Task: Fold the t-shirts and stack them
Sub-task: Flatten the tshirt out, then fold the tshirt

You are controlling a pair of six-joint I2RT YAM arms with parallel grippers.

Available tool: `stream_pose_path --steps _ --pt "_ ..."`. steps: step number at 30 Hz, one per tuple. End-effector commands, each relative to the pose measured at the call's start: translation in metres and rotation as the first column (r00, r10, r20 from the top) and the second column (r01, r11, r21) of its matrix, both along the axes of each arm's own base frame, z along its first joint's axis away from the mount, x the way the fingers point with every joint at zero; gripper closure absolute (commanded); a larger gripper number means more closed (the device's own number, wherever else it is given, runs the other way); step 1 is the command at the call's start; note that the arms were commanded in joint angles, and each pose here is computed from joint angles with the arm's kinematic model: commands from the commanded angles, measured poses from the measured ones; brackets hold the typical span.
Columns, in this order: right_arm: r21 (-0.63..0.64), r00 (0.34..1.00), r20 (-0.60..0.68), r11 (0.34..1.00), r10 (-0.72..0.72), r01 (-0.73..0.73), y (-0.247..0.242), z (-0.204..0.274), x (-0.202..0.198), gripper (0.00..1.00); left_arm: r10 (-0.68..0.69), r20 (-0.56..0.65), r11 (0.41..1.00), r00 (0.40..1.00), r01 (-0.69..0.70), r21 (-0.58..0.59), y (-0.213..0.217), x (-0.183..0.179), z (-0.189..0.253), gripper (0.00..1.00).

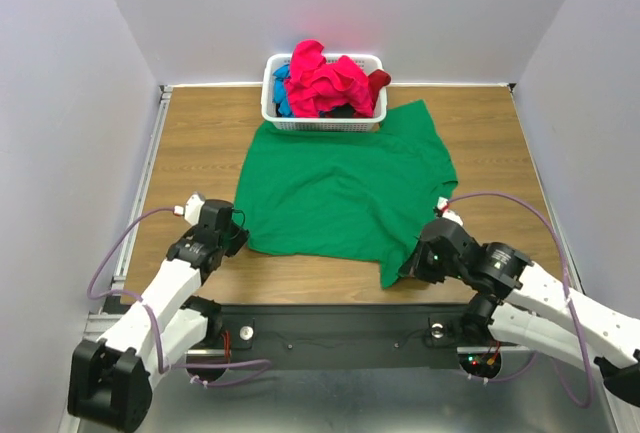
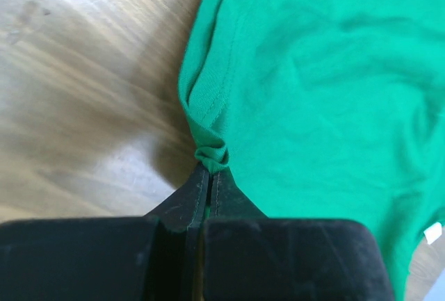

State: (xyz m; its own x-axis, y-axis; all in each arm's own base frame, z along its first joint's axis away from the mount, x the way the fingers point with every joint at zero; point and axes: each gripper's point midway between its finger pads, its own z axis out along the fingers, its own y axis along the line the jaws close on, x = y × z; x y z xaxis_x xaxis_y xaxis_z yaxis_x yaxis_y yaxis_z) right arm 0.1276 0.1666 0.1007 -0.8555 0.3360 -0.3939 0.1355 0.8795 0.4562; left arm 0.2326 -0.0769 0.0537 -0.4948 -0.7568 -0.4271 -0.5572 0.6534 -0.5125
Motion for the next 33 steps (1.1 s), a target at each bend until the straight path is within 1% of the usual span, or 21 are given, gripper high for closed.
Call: stream_pose_path --steps 1,2,5,6,8,9,11,12,13,14,15,17,21,24,25,27,30,32,33 --pt "0.059 0.985 -0.132 0.993 0.11 -0.103 0.004 0.008 -0.037 0.99 0.04 -0.017 0.999 0.999 -0.039 0.033 0.013 -0.016 0.009 1.0" --pt "0.1 0.963 -0.215 0.985 0.162 -0.143 0.008 0.001 -0.057 1.0 0.042 -0.014 0.999 0.999 -0.042 0.032 0.014 -0.017 0.011 1.0" --pt "0.143 0.929 -0.321 0.979 0.183 -0.144 0.004 -0.008 -0.082 0.99 0.032 0.0 0.999 0.999 -0.032 -0.012 0.009 -0.022 0.008 1.0" --pt "0.085 0.926 -0.357 0.992 0.121 -0.097 -0.011 -0.01 -0.088 1.0 0.037 -0.002 0.999 0.999 -0.037 -0.02 0.008 -0.023 0.006 1.0" --pt "0.017 0.936 -0.348 0.999 0.044 -0.041 -0.031 -0.003 -0.088 0.99 0.051 -0.016 0.998 0.999 -0.051 -0.022 0.01 -0.026 0.003 1.0" --pt "-0.037 0.937 -0.351 0.999 -0.002 -0.012 -0.049 0.001 -0.094 1.0 0.055 -0.024 0.998 0.998 -0.055 -0.024 0.01 -0.027 0.002 1.0" --pt "-0.009 0.941 -0.337 0.999 -0.033 0.032 -0.055 0.012 -0.097 1.0 0.071 -0.036 0.997 0.997 -0.072 -0.023 0.011 -0.029 0.002 1.0" --pt "-0.012 0.936 -0.349 0.999 -0.045 0.043 -0.055 0.009 -0.098 1.0 0.073 -0.035 0.997 0.997 -0.074 -0.026 0.011 -0.029 0.003 1.0" --pt "0.011 0.937 -0.346 0.998 -0.051 0.058 -0.053 0.008 -0.098 1.0 0.074 -0.036 0.997 0.997 -0.075 -0.03 0.011 -0.029 0.004 1.0" --pt "0.001 0.931 -0.362 0.998 -0.053 0.057 -0.054 -0.003 -0.1 1.0 0.074 -0.033 0.997 0.997 -0.075 -0.036 0.01 -0.03 0.006 1.0" --pt "0.04 0.935 -0.354 0.998 -0.034 0.052 -0.045 -0.003 -0.096 0.99 0.074 -0.029 0.996 0.997 -0.075 -0.039 0.01 -0.03 0.006 1.0" --pt "0.05 0.937 -0.349 0.998 -0.028 0.049 -0.039 -0.009 -0.092 1.0 0.072 -0.02 0.996 0.997 -0.073 -0.05 0.009 -0.029 0.009 1.0" --pt "0.015 0.961 -0.269 0.997 -0.07 0.077 -0.039 0.0 -0.071 1.0 0.053 -0.02 0.996 0.998 -0.054 -0.074 0.004 -0.032 0.012 1.0" --pt "-0.048 0.971 -0.205 0.992 -0.123 0.116 -0.044 0.003 -0.053 1.0 0.052 -0.015 0.996 0.999 -0.053 -0.077 0.003 -0.03 0.012 1.0" --pt "-0.071 0.972 -0.194 0.99 -0.136 0.124 -0.044 0.003 -0.048 1.0 0.052 -0.013 0.996 0.999 -0.053 -0.076 0.003 -0.028 0.013 1.0" --pt "-0.069 0.979 -0.145 0.988 -0.146 0.137 -0.04 0.01 -0.035 1.0 0.047 -0.002 0.996 0.999 -0.047 -0.078 0.001 -0.023 0.018 1.0" --pt "-0.069 0.982 -0.036 0.981 -0.187 0.184 -0.033 0.026 -0.005 1.0 0.028 0.02 0.997 0.999 -0.027 -0.078 -0.004 -0.011 0.026 1.0" --pt "-0.071 0.979 0.013 0.977 -0.202 0.202 -0.029 0.035 0.008 1.0 0.024 0.021 0.997 0.999 -0.023 -0.07 -0.006 0.0 0.029 1.0" --pt "-0.107 0.974 0.043 0.968 -0.223 0.227 -0.031 0.035 0.018 1.0 0.017 0.015 0.998 1.0 -0.016 -0.066 -0.008 0.002 0.028 1.0"
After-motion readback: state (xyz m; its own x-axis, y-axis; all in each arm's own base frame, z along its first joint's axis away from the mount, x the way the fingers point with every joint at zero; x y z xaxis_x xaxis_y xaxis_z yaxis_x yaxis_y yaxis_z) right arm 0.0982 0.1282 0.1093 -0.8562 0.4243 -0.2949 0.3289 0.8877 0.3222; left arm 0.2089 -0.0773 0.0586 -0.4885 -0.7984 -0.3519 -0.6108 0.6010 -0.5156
